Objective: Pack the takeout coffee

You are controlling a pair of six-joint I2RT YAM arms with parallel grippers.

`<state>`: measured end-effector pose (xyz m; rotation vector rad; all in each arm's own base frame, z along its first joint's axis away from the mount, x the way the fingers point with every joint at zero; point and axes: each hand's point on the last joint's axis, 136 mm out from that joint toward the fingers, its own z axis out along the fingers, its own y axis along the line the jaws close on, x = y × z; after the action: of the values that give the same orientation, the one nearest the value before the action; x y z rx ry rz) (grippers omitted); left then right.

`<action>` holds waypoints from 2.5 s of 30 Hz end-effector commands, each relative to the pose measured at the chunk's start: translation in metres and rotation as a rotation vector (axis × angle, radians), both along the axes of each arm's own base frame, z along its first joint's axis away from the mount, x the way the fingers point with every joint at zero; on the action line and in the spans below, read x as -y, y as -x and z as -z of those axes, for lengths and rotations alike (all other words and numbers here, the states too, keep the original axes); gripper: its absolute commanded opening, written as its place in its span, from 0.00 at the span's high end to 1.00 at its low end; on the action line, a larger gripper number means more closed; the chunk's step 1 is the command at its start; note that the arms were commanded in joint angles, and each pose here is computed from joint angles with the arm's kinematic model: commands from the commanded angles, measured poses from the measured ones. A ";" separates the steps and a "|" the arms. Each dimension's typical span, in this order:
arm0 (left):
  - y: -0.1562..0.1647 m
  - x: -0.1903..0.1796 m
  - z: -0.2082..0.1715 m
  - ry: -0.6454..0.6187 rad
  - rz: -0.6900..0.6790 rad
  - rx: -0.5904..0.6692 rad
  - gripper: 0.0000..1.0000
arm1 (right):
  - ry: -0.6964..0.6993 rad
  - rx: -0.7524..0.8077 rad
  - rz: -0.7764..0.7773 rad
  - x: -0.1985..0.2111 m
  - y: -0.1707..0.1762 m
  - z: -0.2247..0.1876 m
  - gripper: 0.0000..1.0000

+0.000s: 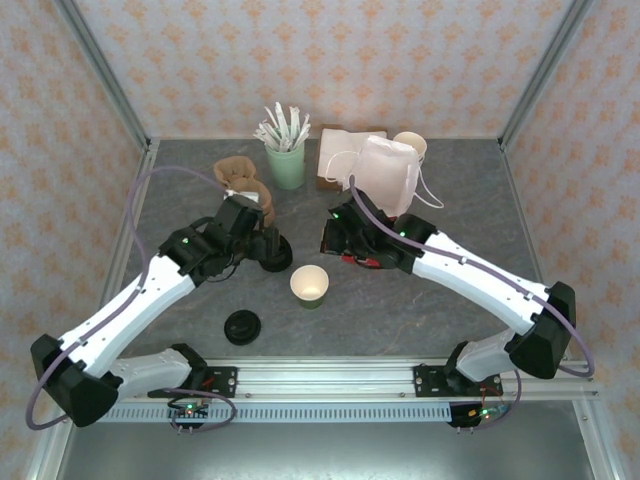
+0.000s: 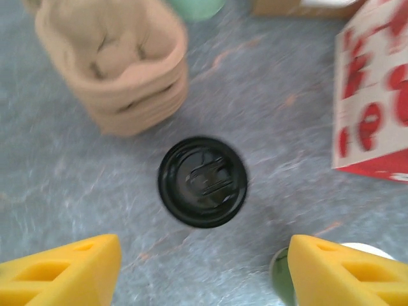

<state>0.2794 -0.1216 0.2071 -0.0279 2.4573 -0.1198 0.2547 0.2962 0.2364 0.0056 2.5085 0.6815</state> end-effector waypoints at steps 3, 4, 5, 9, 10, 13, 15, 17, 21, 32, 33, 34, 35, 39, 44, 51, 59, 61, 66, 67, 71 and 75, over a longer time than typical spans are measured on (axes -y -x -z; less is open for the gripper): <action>0.019 -0.051 0.031 0.047 -0.280 -0.071 0.28 | -0.088 0.032 -0.083 -0.017 0.012 -0.008 0.90; 0.026 -0.056 0.036 0.063 -0.296 -0.085 0.28 | -0.077 0.034 -0.083 -0.016 0.013 -0.005 0.89; 0.033 -0.059 0.041 0.073 -0.303 -0.101 0.28 | -0.071 0.029 -0.082 -0.015 0.013 -0.002 0.88; 0.065 -0.061 0.073 0.051 -0.314 -0.227 0.21 | -0.063 0.033 -0.087 -0.014 0.014 0.001 0.86; 0.074 -0.065 0.081 0.012 -0.324 -0.254 0.18 | -0.059 0.041 -0.083 -0.012 0.013 -0.001 0.86; 0.093 -0.061 0.101 -0.011 -0.318 -0.301 0.12 | -0.049 0.060 -0.084 -0.011 0.011 -0.006 0.83; 0.099 -0.055 0.111 0.000 -0.307 -0.312 0.09 | -0.040 0.068 -0.084 -0.010 0.010 -0.007 0.81; 0.106 -0.058 0.120 -0.024 -0.329 -0.331 0.03 | -0.036 0.071 -0.090 -0.010 0.010 -0.010 0.78; 0.117 -0.056 0.141 -0.010 -0.355 -0.367 0.02 | -0.027 0.073 -0.095 -0.009 0.011 -0.012 0.76; 0.135 -0.040 0.172 -0.005 -0.300 -0.431 0.05 | -0.006 0.088 -0.082 -0.001 0.010 -0.015 0.73; 0.135 -0.039 0.172 -0.008 -0.297 -0.429 0.06 | -0.005 0.089 -0.080 0.000 0.010 -0.015 0.73; 0.135 -0.039 0.173 -0.013 -0.298 -0.431 0.07 | -0.002 0.089 -0.079 0.000 0.009 -0.014 0.73; 0.136 -0.040 0.173 -0.021 -0.299 -0.434 0.09 | -0.001 0.089 -0.078 0.001 0.010 -0.014 0.73; 0.138 -0.036 0.179 -0.033 -0.283 -0.451 0.12 | 0.004 0.087 -0.075 0.002 0.009 -0.013 0.72; 0.141 -0.032 0.183 -0.027 -0.274 -0.462 0.22 | 0.019 0.085 -0.066 0.006 0.008 -0.011 0.71; 0.148 -0.038 0.192 -0.044 -0.292 -0.479 0.24 | 0.023 0.089 -0.063 0.007 0.007 -0.012 0.71; 0.152 -0.041 0.193 -0.059 -0.290 -0.490 0.19 | 0.027 0.092 -0.056 0.009 0.006 -0.011 0.71; 0.154 -0.041 0.195 -0.058 -0.287 -0.501 0.20 | 0.029 0.090 -0.055 0.009 0.006 -0.010 0.71; 0.157 -0.042 0.202 -0.065 -0.281 -0.511 0.23 | 0.031 0.087 -0.041 0.013 0.005 -0.009 0.71; 0.157 -0.042 0.202 -0.065 -0.280 -0.511 0.25 | 0.031 0.088 -0.040 0.013 0.005 -0.009 0.71; 0.153 -0.040 0.197 -0.081 -0.261 -0.501 0.30 | 0.034 0.088 -0.035 0.015 0.004 -0.009 0.71; 0.146 -0.040 0.170 -0.113 -0.241 -0.444 0.30 | 0.042 0.093 -0.025 0.021 0.004 -0.010 0.71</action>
<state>0.1330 -0.0917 0.0218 -0.3813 2.8987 0.0492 0.2483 0.2883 0.2313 -0.0924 2.4767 0.6497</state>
